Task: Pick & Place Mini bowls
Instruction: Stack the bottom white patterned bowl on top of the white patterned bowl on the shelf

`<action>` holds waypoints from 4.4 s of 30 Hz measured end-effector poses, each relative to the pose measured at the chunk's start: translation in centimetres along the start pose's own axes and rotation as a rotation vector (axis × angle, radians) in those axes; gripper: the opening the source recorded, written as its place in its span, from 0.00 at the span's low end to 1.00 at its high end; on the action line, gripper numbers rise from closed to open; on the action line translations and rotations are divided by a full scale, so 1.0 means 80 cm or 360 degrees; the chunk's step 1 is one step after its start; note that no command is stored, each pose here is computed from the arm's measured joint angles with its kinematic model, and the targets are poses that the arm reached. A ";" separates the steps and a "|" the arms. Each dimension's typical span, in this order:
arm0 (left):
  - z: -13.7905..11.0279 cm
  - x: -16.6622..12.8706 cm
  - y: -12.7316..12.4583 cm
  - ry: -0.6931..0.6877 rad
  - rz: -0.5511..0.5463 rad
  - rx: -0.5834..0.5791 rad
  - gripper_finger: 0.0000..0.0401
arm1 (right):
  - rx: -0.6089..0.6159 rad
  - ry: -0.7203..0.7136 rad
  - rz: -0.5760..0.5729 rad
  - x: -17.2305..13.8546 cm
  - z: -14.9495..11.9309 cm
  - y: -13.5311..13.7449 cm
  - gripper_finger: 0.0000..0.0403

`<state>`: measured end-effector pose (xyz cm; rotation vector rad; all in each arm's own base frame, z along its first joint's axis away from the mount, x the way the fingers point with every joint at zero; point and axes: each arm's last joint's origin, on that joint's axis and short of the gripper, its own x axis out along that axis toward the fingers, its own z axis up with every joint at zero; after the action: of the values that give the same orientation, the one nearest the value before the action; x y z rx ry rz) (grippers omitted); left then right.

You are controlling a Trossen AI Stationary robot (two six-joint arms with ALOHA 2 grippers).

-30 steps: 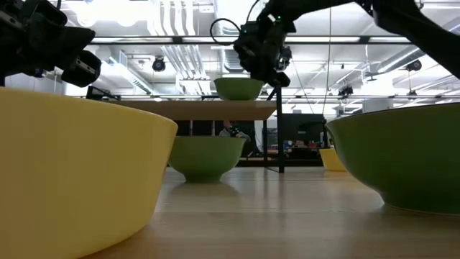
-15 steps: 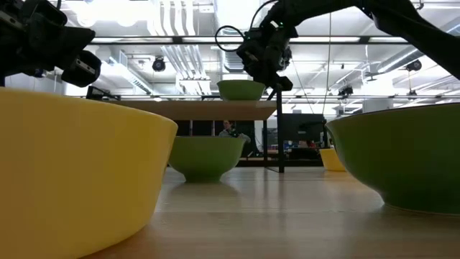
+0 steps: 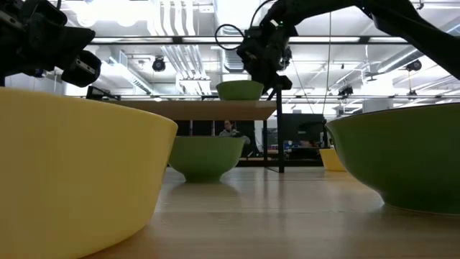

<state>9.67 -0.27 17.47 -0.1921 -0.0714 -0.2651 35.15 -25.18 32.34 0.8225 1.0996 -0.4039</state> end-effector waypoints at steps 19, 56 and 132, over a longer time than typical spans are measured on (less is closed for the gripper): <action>0.000 0.000 0.000 0.0000 0.0000 0.0000 0.00 | -0.0892 -0.0149 0.0205 -0.106 -0.091 0.108 0.40; 0.000 0.000 0.000 0.0000 0.0000 0.0000 0.00 | -0.1507 0.0824 0.0118 0.121 -0.338 0.242 0.32; 0.000 0.000 0.000 0.0000 0.0000 0.0000 0.00 | -0.0005 -0.0092 0.0370 -0.118 -0.089 0.084 0.03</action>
<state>9.67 -0.27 17.47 -0.1921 -0.0716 -0.2652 31.16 -16.37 41.91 0.9192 0.9386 -0.2295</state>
